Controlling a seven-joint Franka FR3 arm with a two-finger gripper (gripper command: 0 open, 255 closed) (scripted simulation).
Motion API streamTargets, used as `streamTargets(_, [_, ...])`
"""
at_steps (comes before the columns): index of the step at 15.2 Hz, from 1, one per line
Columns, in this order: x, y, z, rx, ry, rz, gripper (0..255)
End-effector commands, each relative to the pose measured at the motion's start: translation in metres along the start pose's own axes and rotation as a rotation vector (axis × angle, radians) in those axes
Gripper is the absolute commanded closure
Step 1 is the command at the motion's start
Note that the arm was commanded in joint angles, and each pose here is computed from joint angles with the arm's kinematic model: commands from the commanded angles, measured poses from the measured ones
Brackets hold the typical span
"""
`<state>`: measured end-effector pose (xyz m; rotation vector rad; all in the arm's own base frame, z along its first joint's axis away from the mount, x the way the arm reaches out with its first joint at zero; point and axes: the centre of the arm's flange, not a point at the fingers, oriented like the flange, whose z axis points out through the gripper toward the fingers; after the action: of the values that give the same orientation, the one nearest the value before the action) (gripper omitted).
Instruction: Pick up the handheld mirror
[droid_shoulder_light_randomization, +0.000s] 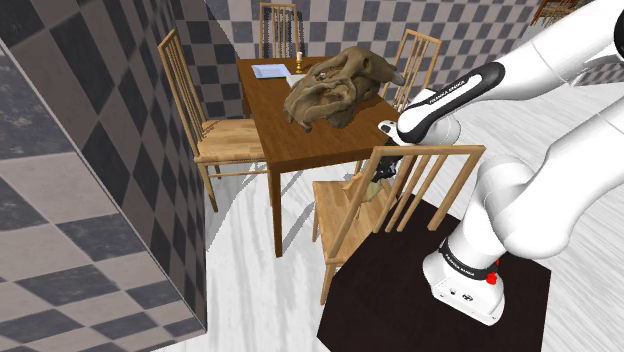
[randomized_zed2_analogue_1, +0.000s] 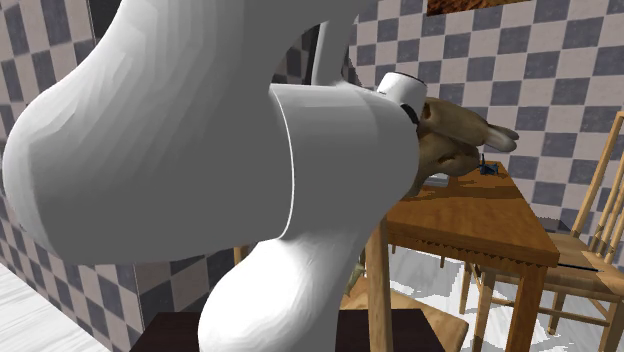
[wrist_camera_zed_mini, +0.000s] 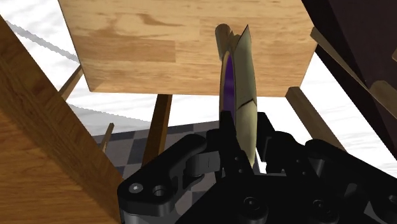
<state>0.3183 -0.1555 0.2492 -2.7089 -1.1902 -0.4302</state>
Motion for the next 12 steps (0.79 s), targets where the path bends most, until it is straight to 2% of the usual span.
streamTargets(1, [0.003,0.0,-0.009,0.0,-0.001,0.0,255])
streamTargets(12, [0.022,-0.001,-0.064,0.0,-0.001,0.0,255])
